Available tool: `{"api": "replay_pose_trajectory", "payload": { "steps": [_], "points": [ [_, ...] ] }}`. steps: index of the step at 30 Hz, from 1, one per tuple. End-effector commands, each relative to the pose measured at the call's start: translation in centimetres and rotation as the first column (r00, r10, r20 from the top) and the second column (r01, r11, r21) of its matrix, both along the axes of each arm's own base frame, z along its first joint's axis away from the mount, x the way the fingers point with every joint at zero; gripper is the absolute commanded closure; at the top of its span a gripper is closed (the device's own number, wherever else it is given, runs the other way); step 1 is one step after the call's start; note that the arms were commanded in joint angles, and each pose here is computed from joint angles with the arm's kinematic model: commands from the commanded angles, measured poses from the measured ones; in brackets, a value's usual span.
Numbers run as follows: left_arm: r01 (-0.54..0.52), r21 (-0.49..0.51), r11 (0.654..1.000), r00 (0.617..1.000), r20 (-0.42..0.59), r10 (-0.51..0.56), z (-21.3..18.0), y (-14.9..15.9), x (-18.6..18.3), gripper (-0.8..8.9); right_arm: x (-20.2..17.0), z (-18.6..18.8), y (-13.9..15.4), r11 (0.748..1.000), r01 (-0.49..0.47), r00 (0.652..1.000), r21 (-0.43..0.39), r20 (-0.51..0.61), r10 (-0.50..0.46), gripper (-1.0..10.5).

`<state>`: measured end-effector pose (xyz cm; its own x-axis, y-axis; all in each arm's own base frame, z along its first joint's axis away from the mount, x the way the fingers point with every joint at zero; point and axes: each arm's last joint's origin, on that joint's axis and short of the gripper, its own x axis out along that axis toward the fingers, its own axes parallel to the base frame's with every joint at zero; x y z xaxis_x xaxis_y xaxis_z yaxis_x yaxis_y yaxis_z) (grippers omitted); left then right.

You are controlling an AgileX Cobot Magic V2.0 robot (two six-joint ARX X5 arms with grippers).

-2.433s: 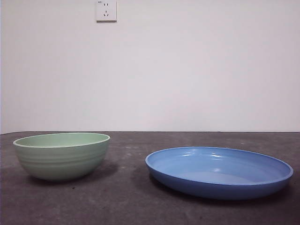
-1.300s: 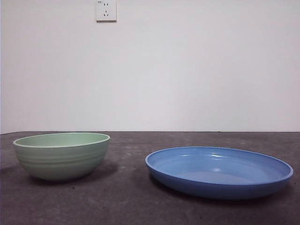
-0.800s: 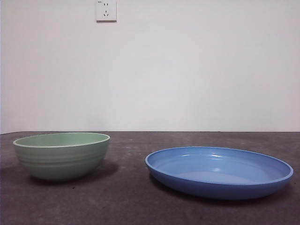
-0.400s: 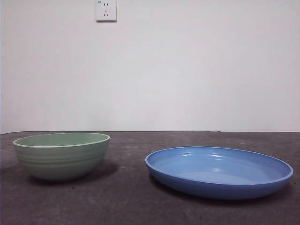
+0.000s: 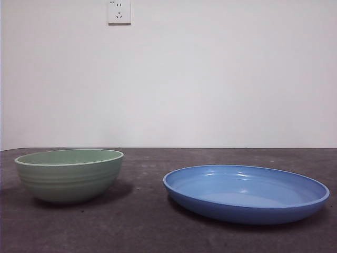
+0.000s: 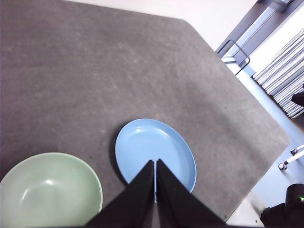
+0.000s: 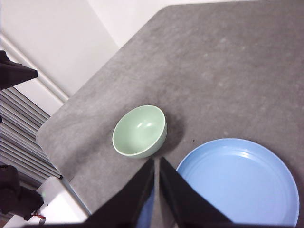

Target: Place the green bowl on the blue plate

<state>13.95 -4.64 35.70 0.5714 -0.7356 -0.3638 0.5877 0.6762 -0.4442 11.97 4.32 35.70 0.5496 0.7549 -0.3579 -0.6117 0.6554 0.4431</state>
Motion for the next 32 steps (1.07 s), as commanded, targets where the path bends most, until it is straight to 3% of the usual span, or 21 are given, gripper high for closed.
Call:
{"api": "replay_pose_trajectory", "payload": {
  "steps": [1,6,9,13,18,22,27,32],
  "points": [
    [0.026,0.031,0.999,0.999,0.041,-0.028,0.5,-0.1,0.1,7.76,0.0,0.5,0.1,1.000,-0.007,1.000,-0.009,0.026,0.007,9.3],
    [0.037,0.052,0.998,0.999,0.029,-0.038,0.2,-0.1,0.1,7.74,0.0,0.5,0.0,1.000,-0.011,0.999,-0.021,0.042,0.012,9.3],
    [0.037,0.053,0.998,0.999,0.025,-0.038,0.2,-0.1,0.2,6.55,0.0,0.5,0.0,1.000,-0.013,0.999,-0.024,0.046,0.014,9.3],
    [0.037,0.053,0.998,0.999,0.023,-0.038,0.2,-0.1,0.2,3.69,0.0,0.5,0.0,0.999,-0.011,0.999,-0.030,0.051,0.012,6.9],
    [0.036,0.053,0.998,0.999,0.023,-0.037,0.2,-0.1,0.3,1.66,0.1,0.4,0.0,0.999,0.024,0.999,-0.049,0.045,-0.022,3.7],
    [0.033,0.056,0.998,0.999,0.021,-0.034,0.1,-0.1,0.4,1.53,0.0,0.3,-0.1,0.998,0.026,0.999,-0.053,0.032,-0.024,3.0],
    [0.035,0.086,0.996,0.999,0.016,-0.036,-0.2,-0.2,0.9,1.57,0.0,0.3,-0.1,0.998,0.024,0.999,-0.053,0.030,-0.022,3.0],
    [-0.068,0.194,0.979,0.997,-0.034,0.076,-1.4,-0.1,2.3,1.61,0.0,0.2,-0.1,0.998,0.024,0.999,-0.053,0.029,-0.022,3.0]
  ]
}}
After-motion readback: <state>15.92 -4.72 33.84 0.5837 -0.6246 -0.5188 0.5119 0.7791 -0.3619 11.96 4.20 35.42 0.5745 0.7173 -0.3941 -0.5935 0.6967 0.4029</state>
